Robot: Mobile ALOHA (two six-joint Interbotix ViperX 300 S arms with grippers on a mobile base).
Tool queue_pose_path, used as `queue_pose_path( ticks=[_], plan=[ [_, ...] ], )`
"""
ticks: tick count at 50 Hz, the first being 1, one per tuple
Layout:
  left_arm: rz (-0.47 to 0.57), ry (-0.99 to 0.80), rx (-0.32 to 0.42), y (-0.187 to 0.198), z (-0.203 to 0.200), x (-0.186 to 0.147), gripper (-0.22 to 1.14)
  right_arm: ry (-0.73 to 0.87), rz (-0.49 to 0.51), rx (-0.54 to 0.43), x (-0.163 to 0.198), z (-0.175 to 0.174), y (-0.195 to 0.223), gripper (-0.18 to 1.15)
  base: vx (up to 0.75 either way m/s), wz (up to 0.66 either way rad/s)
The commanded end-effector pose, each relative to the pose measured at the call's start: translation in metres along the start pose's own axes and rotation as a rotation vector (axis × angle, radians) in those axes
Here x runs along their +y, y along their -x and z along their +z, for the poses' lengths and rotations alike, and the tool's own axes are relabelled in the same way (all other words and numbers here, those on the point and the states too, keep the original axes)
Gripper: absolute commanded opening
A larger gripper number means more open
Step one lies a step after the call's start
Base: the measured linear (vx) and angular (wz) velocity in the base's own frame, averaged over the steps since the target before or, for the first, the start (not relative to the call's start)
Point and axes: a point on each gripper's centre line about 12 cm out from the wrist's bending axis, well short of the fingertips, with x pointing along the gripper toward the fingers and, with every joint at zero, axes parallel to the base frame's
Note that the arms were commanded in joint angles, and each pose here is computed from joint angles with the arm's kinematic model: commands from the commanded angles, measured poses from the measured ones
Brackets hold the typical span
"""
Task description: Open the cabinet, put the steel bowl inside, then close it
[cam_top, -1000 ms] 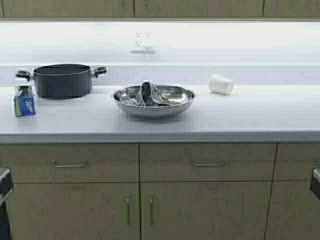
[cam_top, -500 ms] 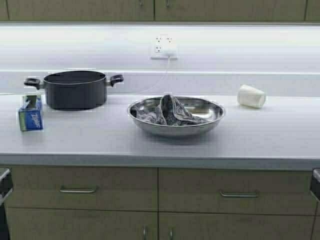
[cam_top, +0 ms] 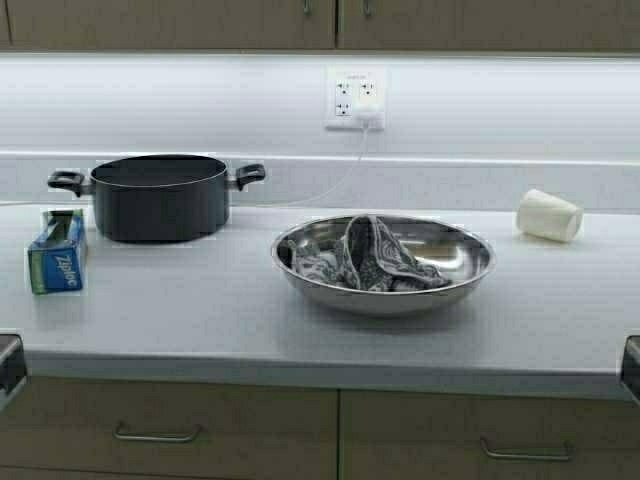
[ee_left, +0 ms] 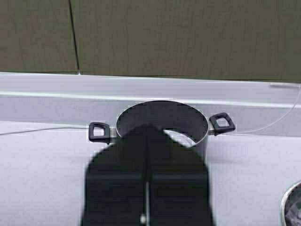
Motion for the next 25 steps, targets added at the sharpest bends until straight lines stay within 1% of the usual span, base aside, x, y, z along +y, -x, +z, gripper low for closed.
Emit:
queue_pose_path(
  ticks=[1, 3, 5, 7, 9, 10, 11, 12, 13, 14, 15, 18, 19, 21, 25],
  plan=[
    [0.002, 0.021, -0.028, 0.000, 0.007, 0.000, 0.13, 0.004, 0.038, -0.024, 0.007, 0.008, -0.003, 0.09, 0.21, 0.03],
    [-0.006, 0.026, -0.035, 0.003, 0.008, -0.001, 0.23, 0.004, 0.057, -0.020, 0.011, 0.008, -0.003, 0.16, 0.20, 0.01],
    [-0.021, 0.033, -0.044, 0.005, 0.010, -0.004, 0.38, 0.005, 0.083, -0.022, 0.016, 0.009, -0.002, 0.28, 0.20, -0.03],
    [-0.051, 0.039, -0.049, 0.007, 0.012, -0.010, 0.56, 0.008, 0.114, -0.024, 0.023, 0.010, -0.002, 0.46, 0.20, -0.05],
    [-0.091, 0.035, -0.051, 0.008, 0.014, -0.018, 0.77, 0.006, 0.146, -0.028, 0.029, 0.012, -0.002, 0.67, 0.19, -0.05],
    [-0.126, 0.023, -0.048, 0.009, 0.014, -0.024, 0.94, 0.005, 0.163, -0.030, 0.033, 0.013, -0.002, 0.78, 0.19, -0.04],
    [-0.150, 0.018, -0.043, 0.010, 0.014, -0.029, 1.03, 0.005, 0.184, -0.030, 0.037, 0.014, -0.002, 0.89, 0.18, -0.04],
    [-0.174, 0.014, -0.035, 0.010, 0.013, -0.034, 1.09, 0.008, 0.204, -0.031, 0.041, 0.014, -0.002, 0.99, 0.18, -0.05],
    [-0.199, 0.009, -0.028, 0.011, 0.012, -0.038, 1.12, 0.007, 0.226, -0.032, 0.046, 0.015, -0.001, 1.07, 0.17, -0.04],
    [-0.224, 0.008, -0.024, 0.011, 0.012, -0.043, 1.11, 0.006, 0.246, -0.037, 0.050, 0.016, -0.001, 1.12, 0.16, -0.03],
    [-0.251, 0.008, -0.015, 0.012, 0.010, -0.049, 1.09, 0.005, 0.265, -0.037, 0.054, 0.016, -0.001, 1.13, 0.16, -0.01],
    [-0.328, 0.009, 0.006, 0.013, 0.006, -0.064, 1.00, -0.001, 0.325, -0.057, 0.067, 0.021, -0.001, 1.05, 0.15, 0.00],
    [-0.355, 0.011, 0.014, 0.013, 0.004, -0.070, 0.98, -0.004, 0.344, -0.060, 0.071, 0.021, -0.003, 1.02, 0.14, -0.01],
    [-0.403, 0.012, 0.029, 0.011, 0.001, -0.082, 0.99, -0.010, 0.381, -0.071, 0.081, 0.023, -0.005, 1.00, 0.14, -0.01],
    [-0.472, 0.015, 0.060, 0.003, -0.005, -0.102, 1.02, -0.024, 0.432, -0.086, 0.098, 0.024, -0.015, 1.02, 0.13, 0.00]
  ],
)
